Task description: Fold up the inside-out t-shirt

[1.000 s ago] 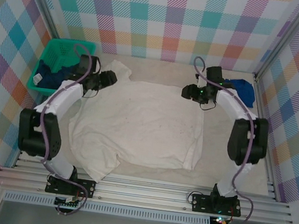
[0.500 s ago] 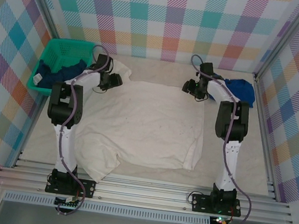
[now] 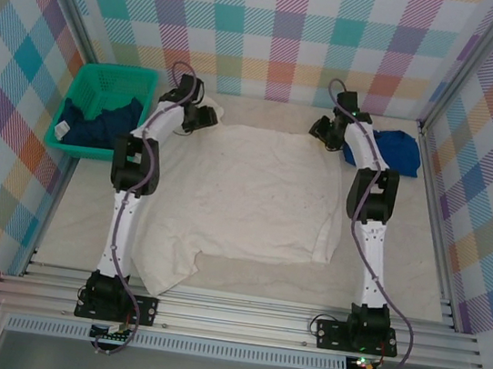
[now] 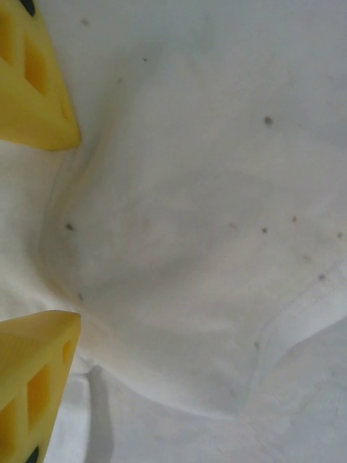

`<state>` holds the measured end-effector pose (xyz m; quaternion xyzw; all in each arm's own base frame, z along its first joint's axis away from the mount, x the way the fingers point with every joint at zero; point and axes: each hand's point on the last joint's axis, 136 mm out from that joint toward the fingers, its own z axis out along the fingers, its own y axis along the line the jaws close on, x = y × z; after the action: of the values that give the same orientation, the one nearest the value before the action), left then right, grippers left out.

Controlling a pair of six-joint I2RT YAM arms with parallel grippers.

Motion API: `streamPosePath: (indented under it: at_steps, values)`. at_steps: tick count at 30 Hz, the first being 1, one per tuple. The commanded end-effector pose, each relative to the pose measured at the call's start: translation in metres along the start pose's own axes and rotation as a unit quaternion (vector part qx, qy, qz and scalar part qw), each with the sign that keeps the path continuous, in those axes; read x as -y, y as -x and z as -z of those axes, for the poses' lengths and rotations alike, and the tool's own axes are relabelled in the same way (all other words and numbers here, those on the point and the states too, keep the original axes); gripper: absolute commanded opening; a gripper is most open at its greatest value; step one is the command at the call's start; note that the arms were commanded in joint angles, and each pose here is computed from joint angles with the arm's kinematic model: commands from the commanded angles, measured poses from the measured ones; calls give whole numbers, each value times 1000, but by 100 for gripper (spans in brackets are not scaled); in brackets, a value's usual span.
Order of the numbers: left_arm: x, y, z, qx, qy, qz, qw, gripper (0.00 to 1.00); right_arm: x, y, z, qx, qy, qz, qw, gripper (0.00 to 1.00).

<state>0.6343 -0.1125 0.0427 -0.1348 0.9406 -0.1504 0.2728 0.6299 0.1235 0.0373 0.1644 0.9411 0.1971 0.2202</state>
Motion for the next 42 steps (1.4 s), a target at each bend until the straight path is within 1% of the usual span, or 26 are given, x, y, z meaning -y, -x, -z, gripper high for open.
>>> streamPosePath:
  at_steps: [1, 4, 6, 8, 10, 12, 14, 15, 16, 19, 21, 25, 28, 31, 35, 39, 42]
  values:
    - [5, -12, -16, -33, -2, -3, 999, 61, 9, -3, -14, -17, 3, -14, 1000, 44]
    - [23, 15, -7, 6, -34, -6, 999, 62, -14, 18, 1, 13, 49, 17, 999, 45]
    - [34, 28, 8, 24, -49, -10, 998, 63, -30, 25, 25, 24, 67, 45, 996, 48]
    - [46, 40, 33, 37, -61, -17, 997, 65, -44, 23, 57, 25, 66, 81, 994, 51]
    - [58, 48, 63, 44, -73, -22, 996, 66, -47, 9, 82, 18, 39, 116, 992, 53]
    - [65, 49, 91, 47, -81, -24, 995, 67, -45, -15, 106, 12, 3, 148, 989, 55]
    - [68, 43, 117, 54, -87, -24, 995, 68, -37, -46, 132, 10, -32, 169, 985, 57]
    - [68, 36, 126, 55, -90, -19, 994, 70, -30, -64, 141, 2, -44, 173, 984, 57]
    - [68, 31, 143, 63, -97, -11, 993, 70, -25, -83, 152, -5, -49, 173, 984, 58]
    - [64, -4, 175, 70, -131, 23, 989, 70, -7, -142, 180, -25, -77, 185, 979, 59]
    - [60, -37, 190, 72, -143, 38, 986, 71, 8, -181, 191, -47, -91, 183, 978, 60]
    - [34, -116, 208, 47, -109, 40, 992, 70, 51, -252, 207, -98, -135, 152, 974, 60]
    - [10, -172, 212, 18, -82, 42, 996, 71, 79, -289, 213, -112, -179, 141, 967, 60]
    - [-16, -208, 209, 1, -58, 57, 997, 71, 90, -308, 210, -118, -195, 136, 964, 60]
    - [-48, -238, 198, -18, -8, 50, 999, 71, 96, -317, 200, -126, -211, 139, 959, 60]
    - [-68, -257, 188, -34, 23, 45, 998, 71, 105, -323, 189, -142, -232, 137, 953, 61]
    - [-77, -266, 184, -41, 37, 45, 997, 71, 117, -325, 188, -155, -263, 144, 941, 59]
